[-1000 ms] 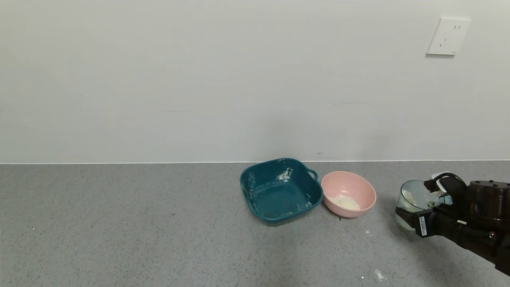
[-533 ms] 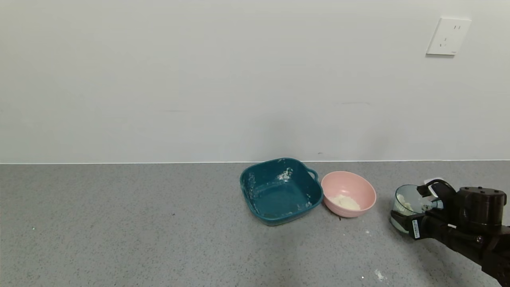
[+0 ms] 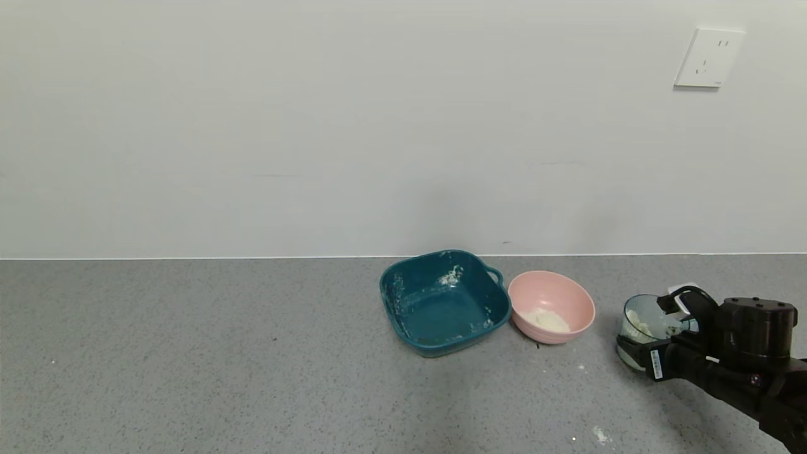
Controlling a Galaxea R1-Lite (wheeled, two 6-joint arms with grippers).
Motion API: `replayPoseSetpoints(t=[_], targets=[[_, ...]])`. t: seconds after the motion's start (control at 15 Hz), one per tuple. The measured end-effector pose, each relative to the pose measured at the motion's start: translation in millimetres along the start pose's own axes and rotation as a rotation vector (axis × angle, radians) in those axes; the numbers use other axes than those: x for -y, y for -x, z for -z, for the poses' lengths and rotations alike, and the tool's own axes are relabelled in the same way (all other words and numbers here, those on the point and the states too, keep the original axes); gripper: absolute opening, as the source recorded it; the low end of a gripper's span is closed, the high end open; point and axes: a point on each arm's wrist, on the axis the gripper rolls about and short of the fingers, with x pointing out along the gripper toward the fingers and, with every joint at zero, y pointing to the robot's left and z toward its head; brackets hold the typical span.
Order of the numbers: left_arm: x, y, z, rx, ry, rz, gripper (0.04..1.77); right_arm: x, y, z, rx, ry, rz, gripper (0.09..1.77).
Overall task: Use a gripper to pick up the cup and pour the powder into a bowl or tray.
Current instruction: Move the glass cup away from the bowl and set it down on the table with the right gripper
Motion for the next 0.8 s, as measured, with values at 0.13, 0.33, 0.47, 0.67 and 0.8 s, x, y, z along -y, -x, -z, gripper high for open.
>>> replayPoseSetpoints(t=[0.13,0.33,0.47,0.67,0.8], targets=[[0.0,0.0,0.0,0.0,0.0,0.0,1.72,-0.1,0.9,-1.8,0.02,0.001,0.003,1.47],[0.0,0.0,0.0,0.0,0.0,0.0,1.72,-1.1,2.5,-1.1,0.029,0.003,0.003,1.55],[0.0,0.0,0.0,0.0,0.0,0.0,1.72,-1.6,3.0,-1.1,0.029,0.005,0.002,1.58],[0.0,0.0,0.0,0.0,0.0,0.0,1.72,-2.1,4.0,-1.0,0.027,0.005,-0.001,1.62],[0.0,0.0,0.0,0.0,-0.001,0.0,1.72,-2.7,6.3,0.5,0.02,0.005,-0.004,1.64]])
